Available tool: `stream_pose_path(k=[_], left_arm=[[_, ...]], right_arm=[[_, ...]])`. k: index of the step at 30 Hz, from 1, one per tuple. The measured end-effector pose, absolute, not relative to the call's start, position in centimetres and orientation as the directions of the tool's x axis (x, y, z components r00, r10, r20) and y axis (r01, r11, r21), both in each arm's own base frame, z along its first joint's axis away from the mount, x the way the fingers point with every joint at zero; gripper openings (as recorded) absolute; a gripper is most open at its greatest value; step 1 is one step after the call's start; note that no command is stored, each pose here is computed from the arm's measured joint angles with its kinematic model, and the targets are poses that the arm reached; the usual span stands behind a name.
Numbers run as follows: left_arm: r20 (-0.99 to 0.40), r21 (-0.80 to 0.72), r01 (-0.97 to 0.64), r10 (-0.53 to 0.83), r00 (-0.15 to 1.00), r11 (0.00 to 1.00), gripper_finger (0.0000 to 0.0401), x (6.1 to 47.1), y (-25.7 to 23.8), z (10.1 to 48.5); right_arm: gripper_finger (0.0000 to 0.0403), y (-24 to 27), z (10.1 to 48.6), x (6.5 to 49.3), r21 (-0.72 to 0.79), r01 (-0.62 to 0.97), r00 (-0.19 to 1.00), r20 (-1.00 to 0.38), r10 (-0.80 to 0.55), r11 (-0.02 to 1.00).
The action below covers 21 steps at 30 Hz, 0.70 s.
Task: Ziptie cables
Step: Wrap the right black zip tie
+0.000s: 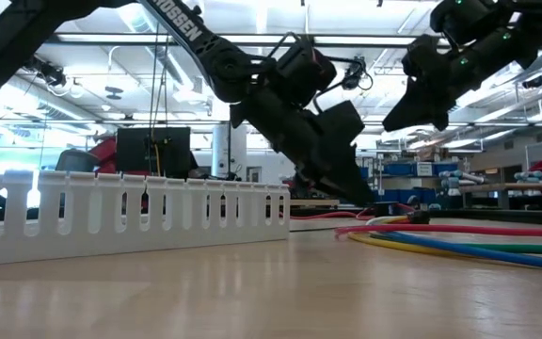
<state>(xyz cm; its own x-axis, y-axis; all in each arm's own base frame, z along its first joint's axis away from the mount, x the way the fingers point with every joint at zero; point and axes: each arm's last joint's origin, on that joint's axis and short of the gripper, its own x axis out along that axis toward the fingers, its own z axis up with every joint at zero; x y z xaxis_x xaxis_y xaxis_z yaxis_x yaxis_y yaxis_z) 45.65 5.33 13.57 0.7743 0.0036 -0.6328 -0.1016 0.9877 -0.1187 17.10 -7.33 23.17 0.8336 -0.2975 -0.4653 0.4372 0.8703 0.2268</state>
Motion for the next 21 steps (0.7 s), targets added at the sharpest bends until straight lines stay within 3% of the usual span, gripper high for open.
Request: stream_pose_path(k=[7,21], left_arm=[[-0.661,-0.122,-0.120,0.009,0.750,0.985,0.0156,45.8,5.4,11.7],[-0.621,-0.121,-0.085,-0.008,0.784,0.989,0.0156,46.3,3.7,11.8]], right_arm=[[0.0062,-7.0,23.2,17.3,0.235,0.422,0.840,-0.464,-0.280,0.876],[0.0057,-6.9,23.2,17.3,0.236,0.419,0.843,-0.460,-0.279,0.877]])
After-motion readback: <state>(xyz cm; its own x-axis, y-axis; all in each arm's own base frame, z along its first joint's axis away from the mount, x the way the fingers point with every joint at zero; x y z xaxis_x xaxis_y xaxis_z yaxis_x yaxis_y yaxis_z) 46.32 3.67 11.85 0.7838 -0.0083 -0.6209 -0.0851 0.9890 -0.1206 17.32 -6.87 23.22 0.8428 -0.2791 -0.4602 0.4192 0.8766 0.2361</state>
